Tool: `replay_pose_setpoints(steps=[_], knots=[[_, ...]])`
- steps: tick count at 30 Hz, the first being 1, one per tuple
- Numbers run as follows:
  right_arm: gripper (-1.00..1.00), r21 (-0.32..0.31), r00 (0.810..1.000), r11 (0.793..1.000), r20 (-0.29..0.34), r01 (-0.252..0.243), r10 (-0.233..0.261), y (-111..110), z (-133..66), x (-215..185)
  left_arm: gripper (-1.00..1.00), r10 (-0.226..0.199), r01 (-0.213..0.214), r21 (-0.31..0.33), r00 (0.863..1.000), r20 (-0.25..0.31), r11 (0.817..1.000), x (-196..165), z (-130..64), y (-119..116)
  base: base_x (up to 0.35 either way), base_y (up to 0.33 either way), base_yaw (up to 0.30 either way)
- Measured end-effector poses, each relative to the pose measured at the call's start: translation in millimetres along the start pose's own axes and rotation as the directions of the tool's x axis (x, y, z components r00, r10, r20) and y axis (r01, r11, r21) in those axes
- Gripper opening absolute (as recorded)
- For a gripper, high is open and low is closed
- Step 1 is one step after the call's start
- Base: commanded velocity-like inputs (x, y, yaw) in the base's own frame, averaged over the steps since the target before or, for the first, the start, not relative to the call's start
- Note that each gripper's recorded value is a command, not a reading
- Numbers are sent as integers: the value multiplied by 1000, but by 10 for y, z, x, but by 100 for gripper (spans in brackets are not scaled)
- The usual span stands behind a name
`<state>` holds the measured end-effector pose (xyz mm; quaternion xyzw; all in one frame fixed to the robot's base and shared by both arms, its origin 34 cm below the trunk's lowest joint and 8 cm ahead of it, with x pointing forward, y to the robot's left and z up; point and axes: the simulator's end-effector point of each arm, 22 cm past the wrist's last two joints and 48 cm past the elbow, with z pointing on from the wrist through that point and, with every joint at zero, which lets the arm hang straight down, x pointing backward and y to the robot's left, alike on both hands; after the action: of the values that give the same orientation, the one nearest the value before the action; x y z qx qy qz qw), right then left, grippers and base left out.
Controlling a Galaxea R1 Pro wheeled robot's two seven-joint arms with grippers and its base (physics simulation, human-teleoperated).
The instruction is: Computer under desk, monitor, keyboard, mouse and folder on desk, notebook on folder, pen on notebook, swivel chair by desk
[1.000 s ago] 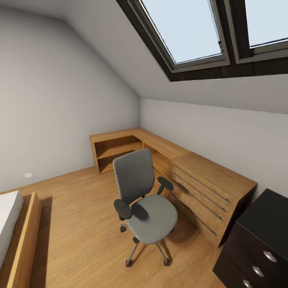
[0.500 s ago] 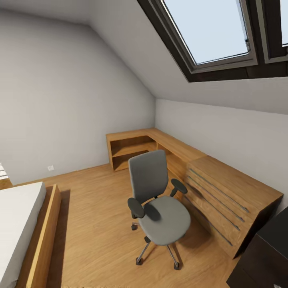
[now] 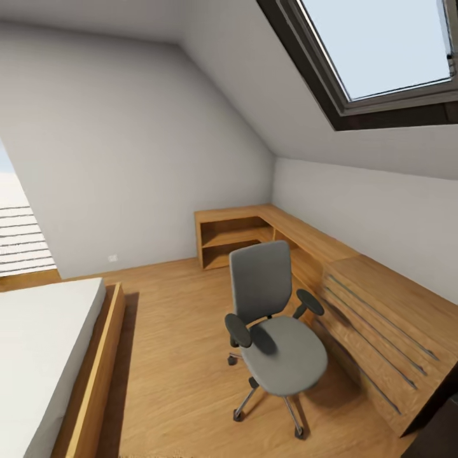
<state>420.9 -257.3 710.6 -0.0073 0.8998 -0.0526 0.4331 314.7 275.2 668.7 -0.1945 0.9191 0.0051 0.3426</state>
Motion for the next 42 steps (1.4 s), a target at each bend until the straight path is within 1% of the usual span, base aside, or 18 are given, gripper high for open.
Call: replay_pose_setpoints(steps=[11,12,17,20,25,32,36,38,42], knots=[[100,-7,1000,1000,1,7,-7,12,0,0,100,0,0,0,1000,0,1000,0,0,0,0,0,270],[100,-10,1000,1000,1,11,-11,17,0,-1,100,0,0,0,1000,0,1000,0,0,0,0,0,255],[100,-62,997,995,14,78,-77,118,-4,-16,100,0,0,1,1000,0,1000,3,-1,-8,0,0,245],[100,-80,995,991,19,103,-102,156,-7,-18,100,0,0,1,1000,0,1000,2,-1,-10,0,0,231],[100,-93,993,989,22,119,-118,182,-10,-18,100,0,0,2,1000,1,1000,3,-2,-15,0,0,209],[100,-96,992,988,22,124,-122,188,-11,-17,100,8,-8,11,1000,1,1000,4,-3,-39,0,0,178],[100,-99,992,987,23,126,-125,191,-12,-16,100,10,-10,13,1000,1,1000,4,-2,-46,0,0,76],[100,-107,991,985,24,133,-131,209,-14,-15,100,11,-11,14,1000,1,1000,3,-2,-49,0,0,29],[100,-142,987,977,28,158,-156,282,-24,-3,100,13,-13,17,1000,1,1000,1,0,-60,0,0,13]])
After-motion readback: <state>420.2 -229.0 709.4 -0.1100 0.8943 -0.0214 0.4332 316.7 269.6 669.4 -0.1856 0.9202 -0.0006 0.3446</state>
